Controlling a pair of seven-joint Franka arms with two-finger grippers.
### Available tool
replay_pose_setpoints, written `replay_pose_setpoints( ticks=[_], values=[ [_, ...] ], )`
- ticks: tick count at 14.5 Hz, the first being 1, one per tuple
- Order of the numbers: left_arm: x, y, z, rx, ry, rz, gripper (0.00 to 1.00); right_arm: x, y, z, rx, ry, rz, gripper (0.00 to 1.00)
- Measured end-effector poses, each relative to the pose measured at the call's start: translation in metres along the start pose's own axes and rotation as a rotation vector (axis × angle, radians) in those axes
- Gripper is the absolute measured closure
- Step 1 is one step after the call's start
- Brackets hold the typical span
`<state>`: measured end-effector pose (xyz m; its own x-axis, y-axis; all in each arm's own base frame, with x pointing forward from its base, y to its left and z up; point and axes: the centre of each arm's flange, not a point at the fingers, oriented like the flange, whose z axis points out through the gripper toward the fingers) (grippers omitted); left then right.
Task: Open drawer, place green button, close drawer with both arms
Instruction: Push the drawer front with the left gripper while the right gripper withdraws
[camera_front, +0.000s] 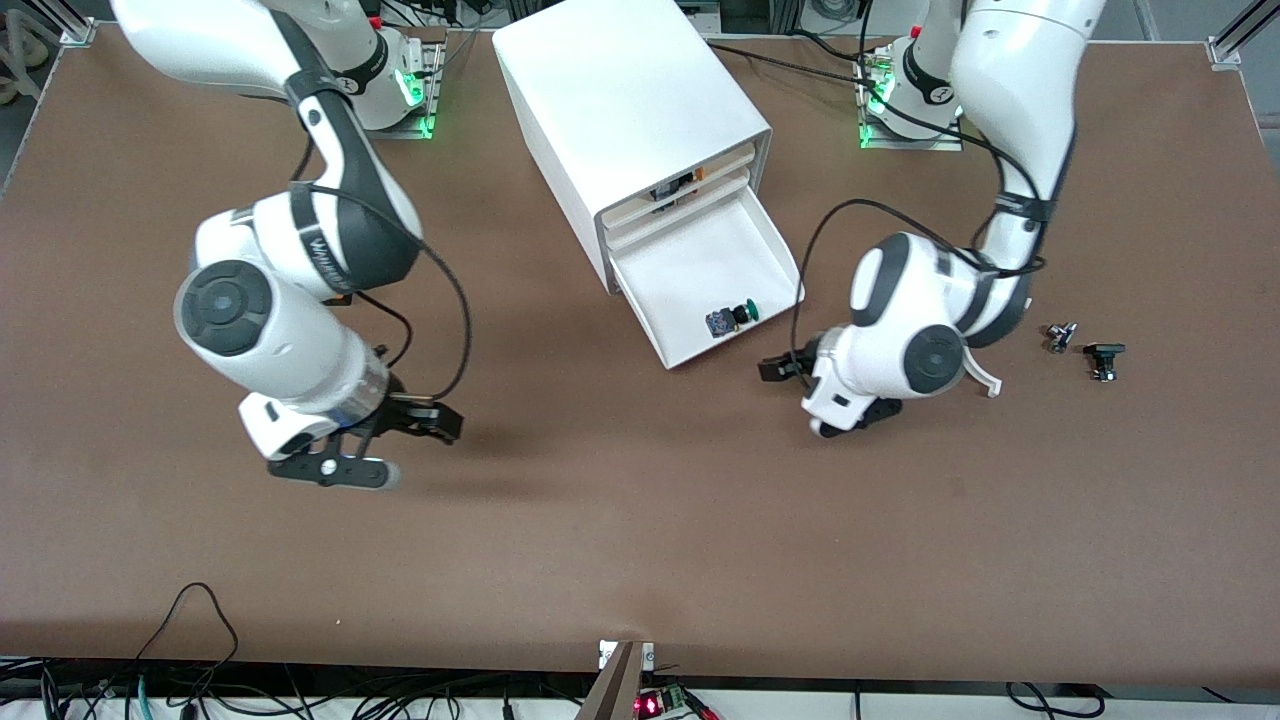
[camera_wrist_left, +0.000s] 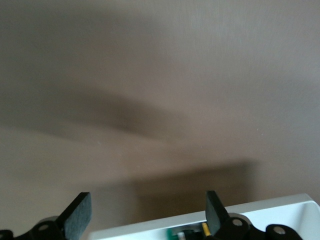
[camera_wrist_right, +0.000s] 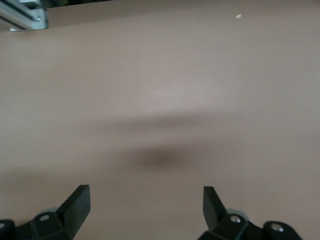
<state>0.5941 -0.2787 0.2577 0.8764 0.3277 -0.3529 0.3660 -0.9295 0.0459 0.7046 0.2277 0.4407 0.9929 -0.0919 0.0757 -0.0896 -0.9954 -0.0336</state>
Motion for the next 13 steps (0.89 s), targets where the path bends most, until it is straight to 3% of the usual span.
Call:
replay_pose_setpoints(
  ticks=[2, 4, 7, 13],
  values=[
    [-0.021, 0.021, 0.016, 0.063, 0.072, -0.014, 0.00, 0.002, 0.027, -0.011, -0.025, 0.008, -0.057, 0.00],
    [-0.031, 0.029, 0.032, 0.073, 0.117, -0.029, 0.00, 0.002, 0.055, -0.026, -0.051, 0.016, -0.109, 0.00],
    [-0.033, 0.021, 0.050, 0.053, 0.148, -0.058, 0.00, -0.003, 0.096, -0.047, -0.068, 0.016, -0.159, 0.00],
    [-0.068, 0.029, 0.065, 0.011, 0.163, -0.085, 0.00, -0.043, 0.142, -0.098, -0.032, -0.008, -0.130, 0.00]
  ],
)
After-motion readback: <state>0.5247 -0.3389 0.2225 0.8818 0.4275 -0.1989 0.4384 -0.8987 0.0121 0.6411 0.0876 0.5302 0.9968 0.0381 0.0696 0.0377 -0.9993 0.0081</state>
